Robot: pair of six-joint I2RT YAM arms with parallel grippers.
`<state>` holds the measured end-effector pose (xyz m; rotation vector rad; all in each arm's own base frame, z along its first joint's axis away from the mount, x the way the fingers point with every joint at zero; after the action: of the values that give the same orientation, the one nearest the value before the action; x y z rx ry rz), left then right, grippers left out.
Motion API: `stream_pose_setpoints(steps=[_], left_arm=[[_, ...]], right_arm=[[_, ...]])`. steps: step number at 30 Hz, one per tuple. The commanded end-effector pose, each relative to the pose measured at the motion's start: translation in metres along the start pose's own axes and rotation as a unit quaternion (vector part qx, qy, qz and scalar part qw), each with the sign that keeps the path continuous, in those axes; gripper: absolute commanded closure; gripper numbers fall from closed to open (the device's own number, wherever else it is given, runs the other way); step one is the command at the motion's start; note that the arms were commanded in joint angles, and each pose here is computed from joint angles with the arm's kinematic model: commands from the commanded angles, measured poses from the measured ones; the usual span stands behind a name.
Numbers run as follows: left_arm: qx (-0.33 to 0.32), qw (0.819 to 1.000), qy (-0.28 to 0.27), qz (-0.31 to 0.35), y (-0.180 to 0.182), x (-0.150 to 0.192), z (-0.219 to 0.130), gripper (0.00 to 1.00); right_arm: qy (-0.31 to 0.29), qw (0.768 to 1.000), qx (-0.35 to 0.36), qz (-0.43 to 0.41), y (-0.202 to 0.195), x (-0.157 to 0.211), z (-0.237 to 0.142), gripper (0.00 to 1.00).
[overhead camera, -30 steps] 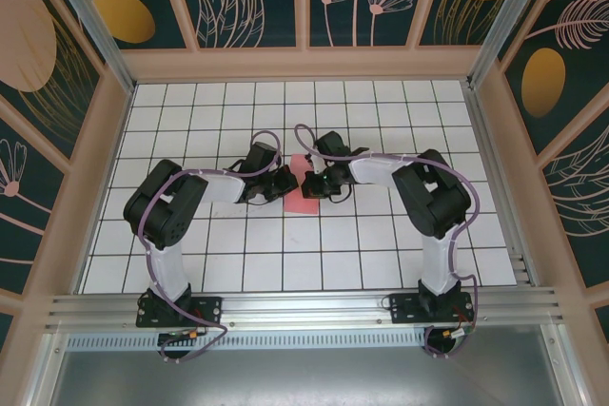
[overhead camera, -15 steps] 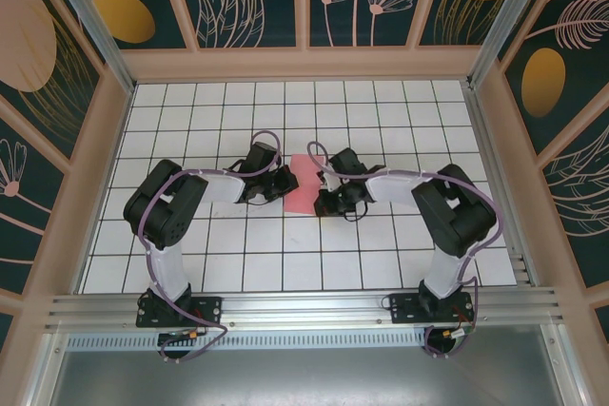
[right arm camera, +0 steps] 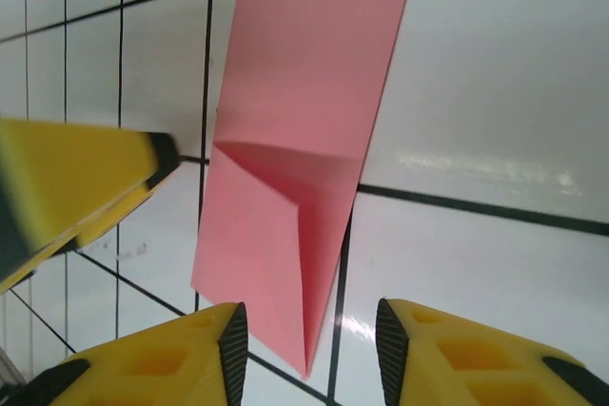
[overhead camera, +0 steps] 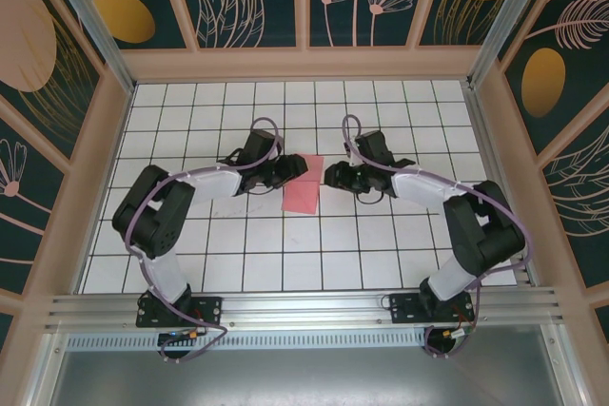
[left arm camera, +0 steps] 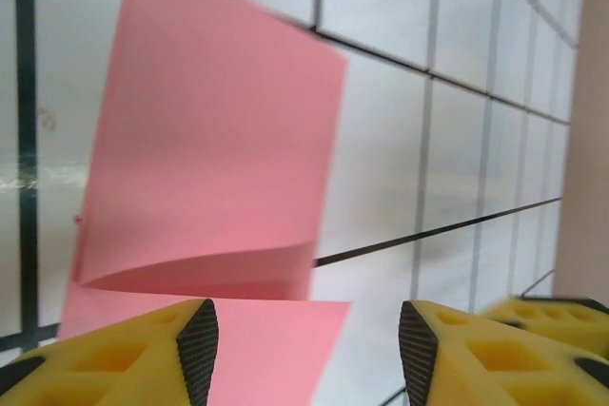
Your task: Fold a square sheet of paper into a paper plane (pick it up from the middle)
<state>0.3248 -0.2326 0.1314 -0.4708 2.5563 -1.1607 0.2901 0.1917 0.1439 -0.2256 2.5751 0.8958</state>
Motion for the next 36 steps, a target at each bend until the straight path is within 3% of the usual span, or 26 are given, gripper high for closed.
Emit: stream_pose_setpoints(steps=[1, 10, 17, 26, 36], left_arm=[[-0.002, 1.0, -0.028, -0.014, 0.002, 0.001, -0.015, 0.42], [-0.003, 0.998, -0.023, -0.055, 0.03, 0.016, -0.012, 0.45], [-0.003, 0.998, -0.014, -0.063, 0.034, 0.017, -0.007, 0.57], [-0.007, 0.998, -0.002, -0.065, 0.036, 0.017, -0.001, 0.6], [0.02, 0.998, 0.018, -0.059, 0.031, 0.017, 0.006, 0.6]], right_arm=[[-0.008, 1.0, -0.022, 0.0, 0.006, -0.015, 0.011, 0.56], [0.042, 0.997, -0.06, -0.018, 0.005, -0.019, 0.042, 0.57], [0.063, 0.996, -0.065, -0.015, 0.0, -0.019, 0.06, 0.71], [0.084, 0.996, -0.03, -0.005, -0.014, -0.012, 0.073, 0.87], [0.081, 0.997, -0.013, -0.001, -0.018, -0.011, 0.073, 0.9]])
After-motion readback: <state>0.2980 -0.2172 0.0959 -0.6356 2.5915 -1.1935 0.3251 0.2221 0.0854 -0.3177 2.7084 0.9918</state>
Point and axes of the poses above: each hand's point on the last joint's axis, 136 mm out from that joint toward the fingers, its own z axis out along the fingers, its own y axis along the line the jaws close on, x = y × z, the point moved 9 cm from there along -z, back along the fingers, and after that the axes turned 8 degrees about -z, right-handed, at the moved point
